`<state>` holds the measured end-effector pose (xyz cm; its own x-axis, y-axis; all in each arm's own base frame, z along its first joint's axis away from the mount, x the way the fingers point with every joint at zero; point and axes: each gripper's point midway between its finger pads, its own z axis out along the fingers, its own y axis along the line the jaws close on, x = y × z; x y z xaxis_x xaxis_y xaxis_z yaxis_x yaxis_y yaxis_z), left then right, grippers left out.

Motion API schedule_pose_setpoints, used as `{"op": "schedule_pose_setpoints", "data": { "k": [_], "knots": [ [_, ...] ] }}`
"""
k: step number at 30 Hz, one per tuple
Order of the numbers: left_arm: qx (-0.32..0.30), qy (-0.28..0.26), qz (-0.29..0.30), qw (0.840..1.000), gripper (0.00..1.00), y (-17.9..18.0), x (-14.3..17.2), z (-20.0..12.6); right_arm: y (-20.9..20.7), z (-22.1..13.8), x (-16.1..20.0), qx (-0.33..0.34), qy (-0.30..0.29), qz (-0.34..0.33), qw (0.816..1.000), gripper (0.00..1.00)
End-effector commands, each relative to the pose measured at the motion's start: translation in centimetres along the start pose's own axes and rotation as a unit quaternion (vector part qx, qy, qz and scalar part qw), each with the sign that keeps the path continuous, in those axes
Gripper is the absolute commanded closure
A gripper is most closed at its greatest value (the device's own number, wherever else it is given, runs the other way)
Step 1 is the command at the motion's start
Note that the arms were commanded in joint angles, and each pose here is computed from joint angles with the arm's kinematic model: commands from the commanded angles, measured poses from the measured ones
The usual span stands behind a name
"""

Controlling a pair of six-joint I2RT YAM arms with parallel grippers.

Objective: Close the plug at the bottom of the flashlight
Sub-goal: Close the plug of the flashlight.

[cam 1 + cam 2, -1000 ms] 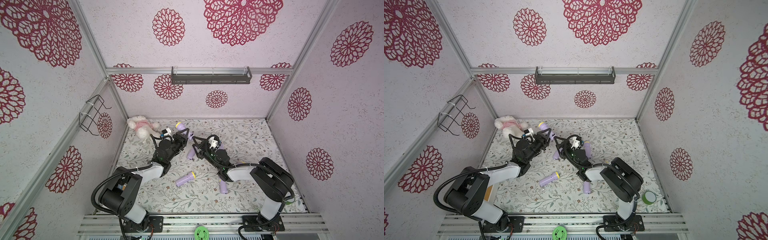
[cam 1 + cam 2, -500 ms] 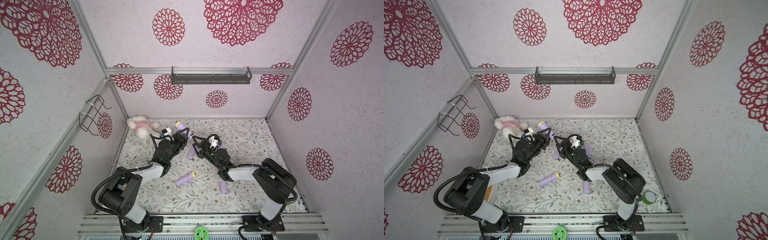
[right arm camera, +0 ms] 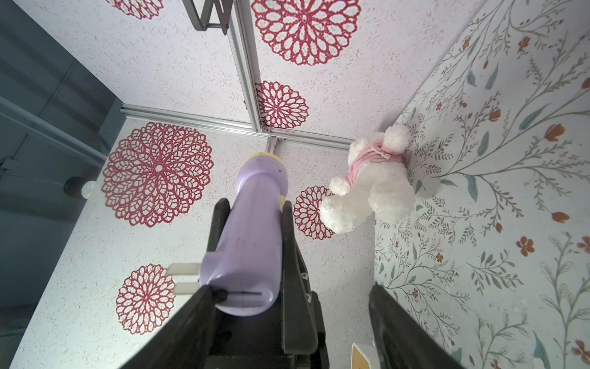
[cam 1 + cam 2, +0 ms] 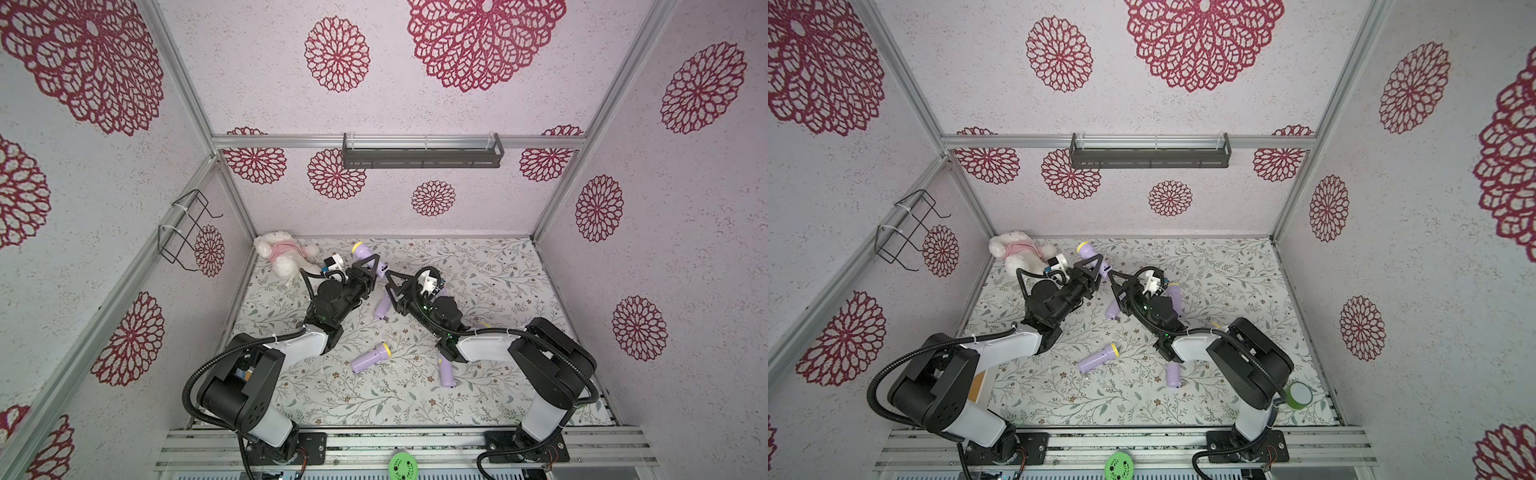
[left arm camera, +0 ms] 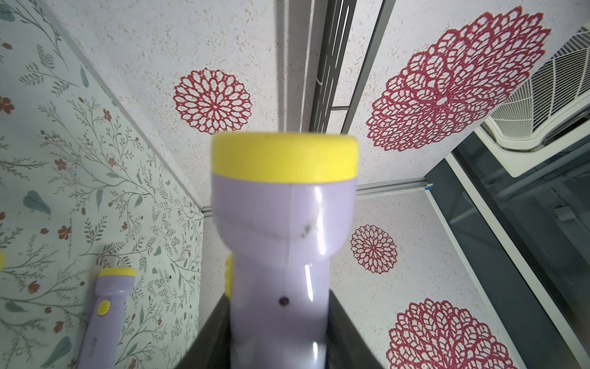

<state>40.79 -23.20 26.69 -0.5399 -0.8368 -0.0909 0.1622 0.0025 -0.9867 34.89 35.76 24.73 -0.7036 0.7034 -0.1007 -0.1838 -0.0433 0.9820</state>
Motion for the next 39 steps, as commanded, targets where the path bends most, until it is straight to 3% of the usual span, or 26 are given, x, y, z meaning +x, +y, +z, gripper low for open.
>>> {"op": "schedule_pose_setpoints", "data": {
  "k": [1,21,39],
  "knots": [
    [0.14,0.052,-0.005,0.989,1.0,-8.0,3.1,-0.7,-4.3,0.0,1.1,0.071,0.021,-0.005,0.997,0.29],
    [0.141,0.059,-0.006,0.988,1.0,-7.9,3.7,-0.8,-3.3,0.3,1.3,0.048,0.028,0.002,0.998,0.56],
    [0.143,0.067,-0.007,0.987,1.0,-8.2,4.6,-0.7,-2.6,0.5,1.4,0.036,0.032,0.005,0.999,0.65]
  ]
}}
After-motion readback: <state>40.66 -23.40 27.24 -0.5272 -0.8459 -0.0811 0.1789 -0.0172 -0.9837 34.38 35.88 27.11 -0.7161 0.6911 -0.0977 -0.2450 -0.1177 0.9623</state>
